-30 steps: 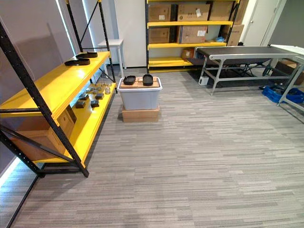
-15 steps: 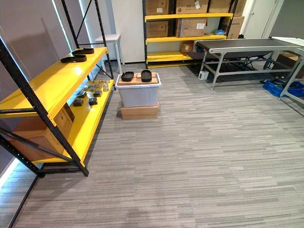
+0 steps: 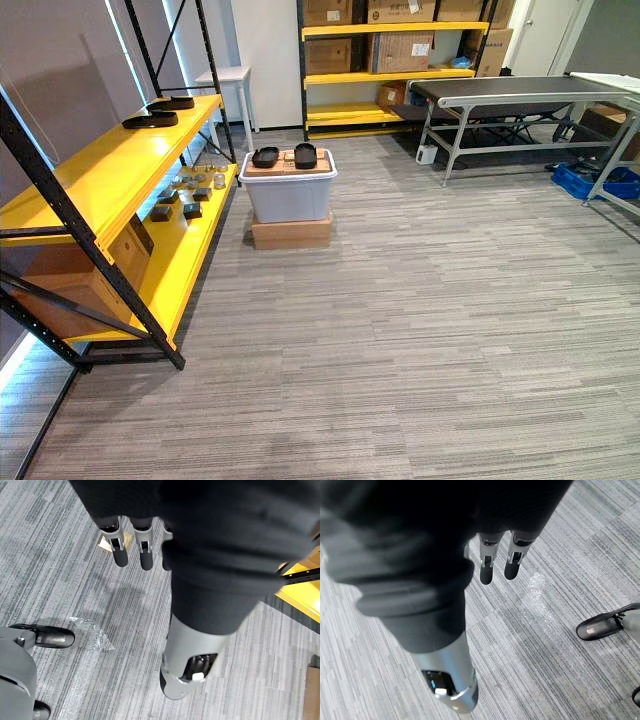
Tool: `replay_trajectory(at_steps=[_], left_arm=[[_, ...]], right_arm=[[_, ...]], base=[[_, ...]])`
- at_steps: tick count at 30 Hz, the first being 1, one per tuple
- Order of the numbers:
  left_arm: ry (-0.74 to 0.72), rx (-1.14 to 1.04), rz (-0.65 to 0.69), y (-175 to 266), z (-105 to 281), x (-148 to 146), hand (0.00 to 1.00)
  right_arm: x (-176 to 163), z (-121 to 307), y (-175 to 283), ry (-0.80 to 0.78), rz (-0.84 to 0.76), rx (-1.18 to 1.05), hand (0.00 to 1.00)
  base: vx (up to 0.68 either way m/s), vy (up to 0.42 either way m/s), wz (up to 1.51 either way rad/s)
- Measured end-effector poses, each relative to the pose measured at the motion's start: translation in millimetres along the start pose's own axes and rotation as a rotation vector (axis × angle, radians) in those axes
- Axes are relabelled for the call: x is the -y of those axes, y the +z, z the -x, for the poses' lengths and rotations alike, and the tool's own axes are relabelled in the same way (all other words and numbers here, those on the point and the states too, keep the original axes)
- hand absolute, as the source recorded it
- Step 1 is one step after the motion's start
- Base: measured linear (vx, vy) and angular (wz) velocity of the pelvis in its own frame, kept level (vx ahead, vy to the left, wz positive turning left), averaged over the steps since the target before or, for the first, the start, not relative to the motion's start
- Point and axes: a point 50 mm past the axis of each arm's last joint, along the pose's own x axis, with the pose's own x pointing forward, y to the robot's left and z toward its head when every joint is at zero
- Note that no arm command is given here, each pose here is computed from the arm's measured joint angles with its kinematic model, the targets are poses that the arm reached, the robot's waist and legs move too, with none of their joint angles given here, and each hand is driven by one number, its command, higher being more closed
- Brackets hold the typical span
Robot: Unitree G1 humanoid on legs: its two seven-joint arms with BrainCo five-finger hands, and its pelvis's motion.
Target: Walk over and take plastic housings, then place them on the shelf
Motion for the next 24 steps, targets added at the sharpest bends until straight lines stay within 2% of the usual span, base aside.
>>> replay_trajectory(at_steps=[5,10,14,17,21,24], left_arm=[[-0.013,0.007,-0.024,3,-1,5,0.0],[-0.053,0.111,-0.046,35,-5,20,0.0],[-0.06,0.176,-0.083,62,-8,26,0.0],[-0.078,0.249,-0.103,90,-10,37,0.0],[-0.085,0.213,-0.193,75,-10,39,0.0],[-0.05,0.171,-0.128,60,-9,32,0.0]], right_arm=[[-8,-2,10,0.013,-0.005,0.025,0.0],[-18,-2,6,0.036,-0.04,0.015,0.0],[-26,-1,-1,0.061,-0.005,-0.004,0.0],[-26,0,-3,0.059,-0.005,-0.01,0.0],[-14,4,-20,0.012,-0.085,-0.043,0.0],[-10,6,-25,0.0,-0.119,-0.046,0.0]], base=[[0.01,-0.006,-0.15],[0.04,0.037,0.13],[0.26,-0.006,0.29],[0.46,-0.156,0.55],[0.82,-0.316,0.25],[0.8,-0.253,-0.09]])
